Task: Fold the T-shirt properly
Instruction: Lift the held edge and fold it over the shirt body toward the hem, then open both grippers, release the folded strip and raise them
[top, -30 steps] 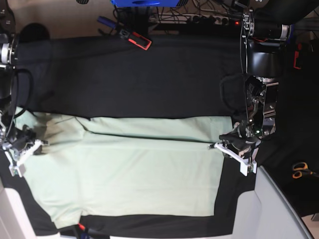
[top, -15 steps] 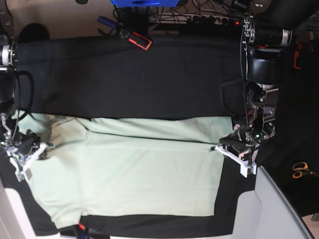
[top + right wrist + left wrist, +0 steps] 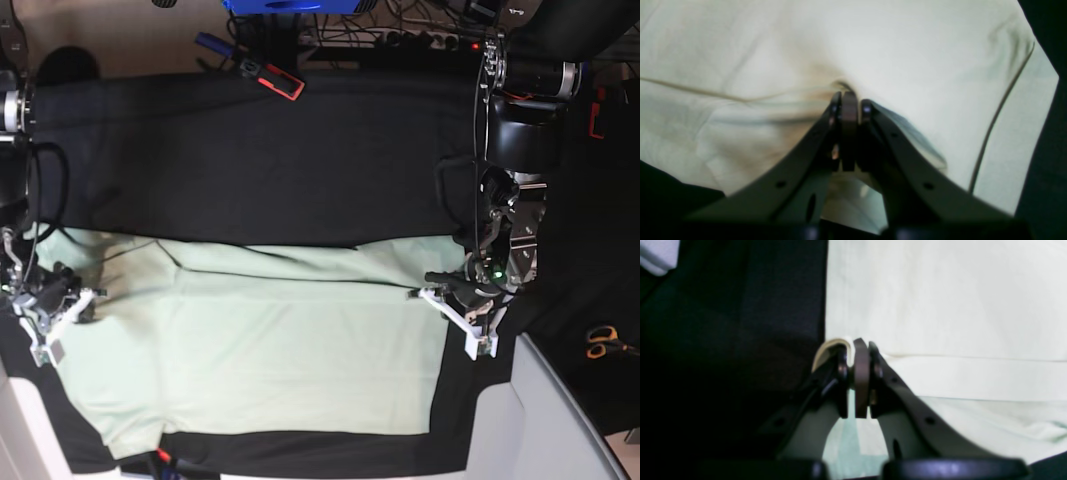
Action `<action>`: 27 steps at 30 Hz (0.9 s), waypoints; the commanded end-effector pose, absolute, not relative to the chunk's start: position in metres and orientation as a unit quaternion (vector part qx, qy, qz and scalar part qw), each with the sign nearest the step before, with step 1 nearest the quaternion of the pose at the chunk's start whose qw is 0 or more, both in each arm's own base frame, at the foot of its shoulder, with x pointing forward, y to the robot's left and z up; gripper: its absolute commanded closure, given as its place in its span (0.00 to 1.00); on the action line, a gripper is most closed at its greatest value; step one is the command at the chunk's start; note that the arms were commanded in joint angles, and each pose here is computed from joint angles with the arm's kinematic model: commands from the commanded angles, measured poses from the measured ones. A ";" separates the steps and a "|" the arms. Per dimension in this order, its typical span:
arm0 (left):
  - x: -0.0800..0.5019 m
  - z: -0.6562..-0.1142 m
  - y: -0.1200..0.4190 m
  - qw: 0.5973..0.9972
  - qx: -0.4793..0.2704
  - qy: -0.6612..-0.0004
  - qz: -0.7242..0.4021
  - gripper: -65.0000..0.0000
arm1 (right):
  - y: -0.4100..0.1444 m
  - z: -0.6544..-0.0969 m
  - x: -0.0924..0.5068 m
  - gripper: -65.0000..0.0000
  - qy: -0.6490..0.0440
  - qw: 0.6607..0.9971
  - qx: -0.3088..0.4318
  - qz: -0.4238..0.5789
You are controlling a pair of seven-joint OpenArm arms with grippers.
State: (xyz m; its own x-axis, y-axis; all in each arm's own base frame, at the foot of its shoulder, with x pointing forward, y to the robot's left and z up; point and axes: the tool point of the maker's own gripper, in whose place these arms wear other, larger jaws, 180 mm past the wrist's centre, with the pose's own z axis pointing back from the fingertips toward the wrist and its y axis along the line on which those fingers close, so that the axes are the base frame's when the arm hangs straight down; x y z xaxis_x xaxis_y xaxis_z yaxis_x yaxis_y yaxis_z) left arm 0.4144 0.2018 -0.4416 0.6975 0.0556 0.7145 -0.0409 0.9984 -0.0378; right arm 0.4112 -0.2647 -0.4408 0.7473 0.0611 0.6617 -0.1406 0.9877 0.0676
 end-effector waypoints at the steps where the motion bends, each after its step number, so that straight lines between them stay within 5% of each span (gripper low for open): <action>1: 0.432 -0.420 0.206 0.907 -0.007 -0.420 0.025 1.00 | -0.271 -0.417 0.431 1.00 -0.387 0.919 0.054 0.054; 12: 0.434 -0.417 0.197 0.905 -0.022 -0.425 0.005 0.98 | -0.266 -0.415 0.434 1.00 -0.398 0.914 0.060 0.050; 15: 0.435 -0.415 0.200 0.904 -0.021 -0.427 0.010 0.70 | -0.263 -0.409 0.440 0.98 -0.420 0.904 0.063 0.047; 18: 0.438 -0.410 0.204 0.897 -0.018 -0.441 0.010 0.42 | -0.262 -0.404 0.445 0.82 -0.439 0.895 0.065 0.044; 21: 0.442 -0.405 0.205 0.889 -0.017 -0.458 0.012 0.26 | -0.264 -0.396 0.450 0.56 -0.463 0.883 0.067 0.035; 24: 0.446 -0.398 0.205 0.881 -0.017 -0.473 0.011 0.16 | -0.282 -0.389 0.447 0.30 -0.482 0.874 0.066 -0.004; 27: 0.448 -0.383 0.200 0.871 -0.020 -0.491 0.004 0.15 | -0.295 -0.377 0.442 0.24 -0.510 0.856 0.067 -0.041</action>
State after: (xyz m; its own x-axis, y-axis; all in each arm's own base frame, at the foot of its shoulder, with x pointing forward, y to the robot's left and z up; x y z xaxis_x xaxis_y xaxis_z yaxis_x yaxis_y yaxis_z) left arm 0.4312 0.1968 -0.4082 0.5811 0.0250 0.8135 0.0130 0.9991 -0.0400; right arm 0.4259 -0.2887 -0.4035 0.5423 -0.1423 0.8281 0.0122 0.9868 0.1615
